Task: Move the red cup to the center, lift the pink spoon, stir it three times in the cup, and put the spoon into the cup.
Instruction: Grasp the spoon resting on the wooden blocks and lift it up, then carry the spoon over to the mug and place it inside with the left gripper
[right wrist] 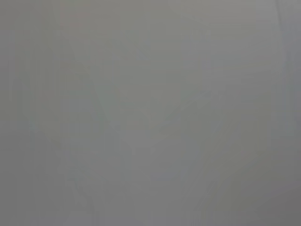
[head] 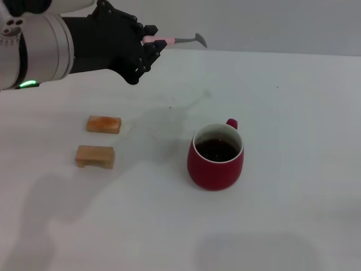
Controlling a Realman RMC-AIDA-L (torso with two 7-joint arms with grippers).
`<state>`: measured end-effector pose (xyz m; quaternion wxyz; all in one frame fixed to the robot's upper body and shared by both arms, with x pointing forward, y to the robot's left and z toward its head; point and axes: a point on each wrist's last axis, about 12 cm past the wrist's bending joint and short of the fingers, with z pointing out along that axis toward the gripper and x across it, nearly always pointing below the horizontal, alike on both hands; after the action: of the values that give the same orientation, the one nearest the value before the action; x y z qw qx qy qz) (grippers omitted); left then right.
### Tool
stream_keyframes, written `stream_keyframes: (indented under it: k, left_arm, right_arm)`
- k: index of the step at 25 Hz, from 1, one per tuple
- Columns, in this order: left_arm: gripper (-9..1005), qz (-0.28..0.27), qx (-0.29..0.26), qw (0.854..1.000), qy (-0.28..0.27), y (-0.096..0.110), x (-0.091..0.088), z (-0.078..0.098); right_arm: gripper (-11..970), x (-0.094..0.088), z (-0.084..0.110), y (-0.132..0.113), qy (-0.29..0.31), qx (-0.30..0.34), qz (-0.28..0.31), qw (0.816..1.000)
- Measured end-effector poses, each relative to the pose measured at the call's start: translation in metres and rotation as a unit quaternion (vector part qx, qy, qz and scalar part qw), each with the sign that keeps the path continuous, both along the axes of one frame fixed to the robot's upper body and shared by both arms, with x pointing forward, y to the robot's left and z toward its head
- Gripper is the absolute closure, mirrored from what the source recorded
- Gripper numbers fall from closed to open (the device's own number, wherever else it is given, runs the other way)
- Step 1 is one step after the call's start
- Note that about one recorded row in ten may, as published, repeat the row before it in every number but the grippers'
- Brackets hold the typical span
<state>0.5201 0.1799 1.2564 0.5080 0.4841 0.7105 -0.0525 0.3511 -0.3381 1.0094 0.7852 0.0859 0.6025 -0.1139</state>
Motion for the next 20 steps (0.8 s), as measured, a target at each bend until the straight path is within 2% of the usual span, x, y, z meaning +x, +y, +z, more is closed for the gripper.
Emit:
stream_keyframes:
  k: [6, 20]
  left_arm:
    - [816, -0.013, 0.017, 1.0, 0.022, -0.001, -0.006, -0.004]
    - [815, -0.043, 0.052, 0.996, 0.064, -0.003, -0.013, -0.003]
  right_arm:
    - [959, -0.007, -0.001, -0.009, 0.006, -0.001, -0.036, 0.999]
    - [959, -0.003, -0.002, -0.013, 0.014, -0.005, -0.037, 0.999]
